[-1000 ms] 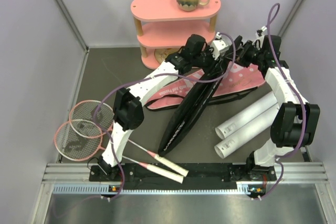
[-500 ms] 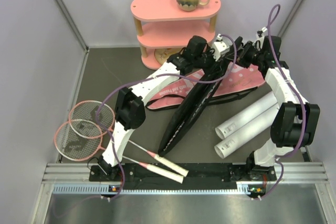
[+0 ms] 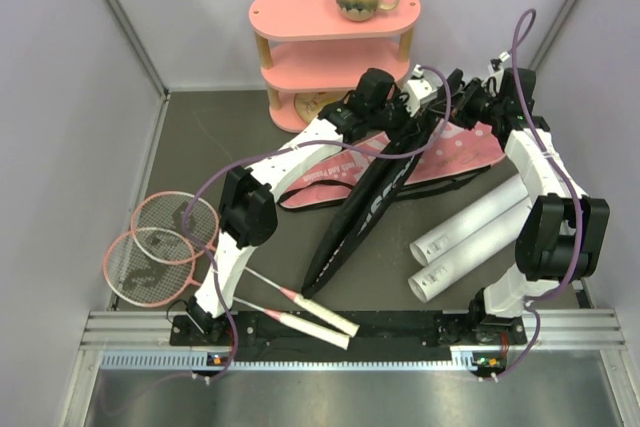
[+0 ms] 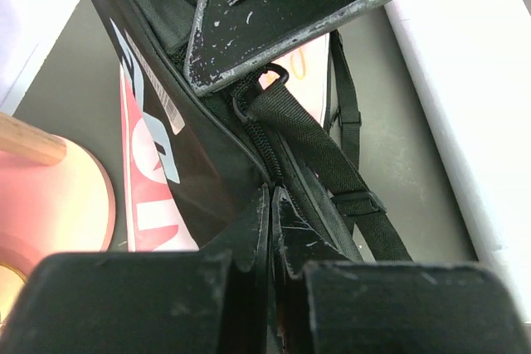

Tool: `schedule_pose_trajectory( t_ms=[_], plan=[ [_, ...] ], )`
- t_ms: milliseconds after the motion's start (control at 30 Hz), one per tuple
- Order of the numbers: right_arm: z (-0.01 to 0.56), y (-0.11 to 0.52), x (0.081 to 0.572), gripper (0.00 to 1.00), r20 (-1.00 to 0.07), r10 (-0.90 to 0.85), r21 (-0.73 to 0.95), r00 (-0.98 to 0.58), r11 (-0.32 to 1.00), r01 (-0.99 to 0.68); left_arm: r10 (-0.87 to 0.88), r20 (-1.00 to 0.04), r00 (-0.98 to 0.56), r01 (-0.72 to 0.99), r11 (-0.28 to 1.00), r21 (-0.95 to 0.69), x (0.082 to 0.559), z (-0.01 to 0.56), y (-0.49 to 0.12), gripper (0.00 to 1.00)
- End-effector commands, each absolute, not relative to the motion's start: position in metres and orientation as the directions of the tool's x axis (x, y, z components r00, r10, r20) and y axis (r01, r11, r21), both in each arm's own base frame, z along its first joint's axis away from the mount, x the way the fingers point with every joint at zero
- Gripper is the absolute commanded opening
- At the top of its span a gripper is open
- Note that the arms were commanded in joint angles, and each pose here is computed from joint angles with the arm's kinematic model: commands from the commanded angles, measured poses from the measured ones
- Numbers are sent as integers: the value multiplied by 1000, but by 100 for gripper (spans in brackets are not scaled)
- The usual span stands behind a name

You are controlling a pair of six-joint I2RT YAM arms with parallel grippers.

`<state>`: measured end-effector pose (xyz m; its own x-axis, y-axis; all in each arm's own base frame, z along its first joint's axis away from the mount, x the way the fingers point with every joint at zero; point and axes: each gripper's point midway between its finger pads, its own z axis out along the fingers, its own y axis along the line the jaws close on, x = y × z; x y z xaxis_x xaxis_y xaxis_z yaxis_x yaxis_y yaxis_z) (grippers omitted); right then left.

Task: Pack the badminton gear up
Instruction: Zip the racket bag at the center of the board.

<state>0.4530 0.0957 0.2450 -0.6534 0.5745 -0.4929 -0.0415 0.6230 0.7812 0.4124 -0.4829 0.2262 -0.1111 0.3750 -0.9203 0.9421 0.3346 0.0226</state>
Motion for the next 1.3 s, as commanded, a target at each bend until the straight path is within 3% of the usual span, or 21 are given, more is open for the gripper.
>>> schedule_pose_trajectory(
  t_ms=[0,200,333,600,733,867,1033,1167,1267],
  plan=[
    [306,104,449,0,-590,565,778,-577,589,-218,387,-918,-89,943,330,48,409,229,-489,0],
    [300,94,457,0,-597,591,766,-543,621,-166,358,-925,-125,942,335,3,392,251,-485,0],
    [294,91,461,0,-602,594,756,-534,638,-143,327,-912,-248,935,327,-137,365,248,-476,0],
    [295,89,463,0,-606,591,751,-533,646,-138,262,-895,-361,928,192,-318,310,267,-456,0],
    [295,91,461,0,-606,581,752,-544,642,-152,189,-878,-440,890,217,-400,322,279,-448,0],
    [298,97,457,0,-609,557,753,-565,630,-190,154,-835,-527,836,271,-478,346,269,-446,29],
    [296,102,453,0,-606,529,756,-594,616,-222,130,-846,-518,815,374,-442,372,254,-442,39],
    [293,106,450,0,-602,506,758,-617,605,-243,110,-859,-500,801,435,-411,387,252,-437,64],
    [294,108,448,0,-603,497,759,-624,599,-256,140,-850,-507,796,453,-400,395,237,-440,69]
  ],
)
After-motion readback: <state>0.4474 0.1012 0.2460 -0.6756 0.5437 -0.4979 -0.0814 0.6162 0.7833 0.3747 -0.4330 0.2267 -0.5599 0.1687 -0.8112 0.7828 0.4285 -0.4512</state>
